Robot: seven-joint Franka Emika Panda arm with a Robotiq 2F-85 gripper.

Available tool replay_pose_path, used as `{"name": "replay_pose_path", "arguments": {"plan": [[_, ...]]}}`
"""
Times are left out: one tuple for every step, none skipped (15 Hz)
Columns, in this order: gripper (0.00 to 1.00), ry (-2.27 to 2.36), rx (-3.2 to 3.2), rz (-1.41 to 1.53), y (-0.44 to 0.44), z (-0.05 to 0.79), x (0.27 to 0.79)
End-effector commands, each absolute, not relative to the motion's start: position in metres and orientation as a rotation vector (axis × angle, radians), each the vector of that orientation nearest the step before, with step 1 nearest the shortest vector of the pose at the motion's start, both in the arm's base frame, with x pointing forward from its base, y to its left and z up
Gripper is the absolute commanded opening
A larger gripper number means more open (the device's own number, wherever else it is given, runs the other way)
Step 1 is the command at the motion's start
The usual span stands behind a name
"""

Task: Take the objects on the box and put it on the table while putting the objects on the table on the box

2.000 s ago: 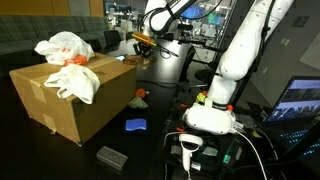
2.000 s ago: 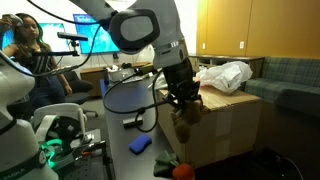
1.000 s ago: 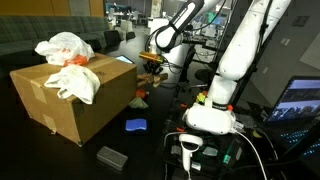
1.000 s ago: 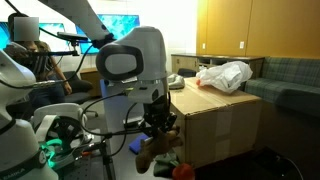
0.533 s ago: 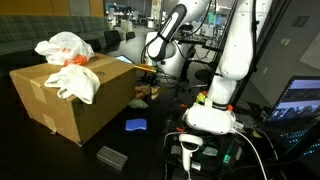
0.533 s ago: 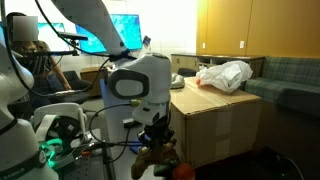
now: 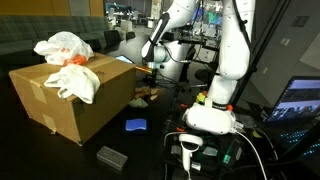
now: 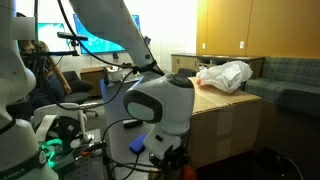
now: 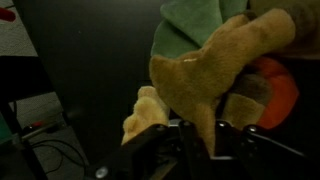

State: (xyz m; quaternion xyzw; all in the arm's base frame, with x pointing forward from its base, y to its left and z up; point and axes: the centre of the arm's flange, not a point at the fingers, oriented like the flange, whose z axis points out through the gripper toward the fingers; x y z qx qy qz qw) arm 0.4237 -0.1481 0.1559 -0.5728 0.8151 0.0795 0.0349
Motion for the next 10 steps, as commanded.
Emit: {"name": "replay_pose_path", "arguments": {"plan": [[0.03,2.523,-1.607,0.256,-0.194,0.141,0.424],[0.03,2.526,-1.560,0.254,-0.204,0.139,0.421],[0.03,2.519,-1.525,0.251,-0.214,0.139,0.418],[0.03,2.509,-1.495,0.240,-0.222,0.137,0.417],[0.03,2.488,-1.481,0.231,-0.231,0.138,0.418],[0.03,2.478,-1.475,0.231,-0.238,0.137,0.420],[0.23,2.460,-1.475,0.230,-0.243,0.136,0.425],[0.39,2.442,-1.475,0.233,-0.247,0.137,0.429],[0.45,2.421,-1.489,0.241,-0.250,0.138,0.434],[0.53,2.400,-1.508,0.242,-0.252,0.138,0.439]]}}
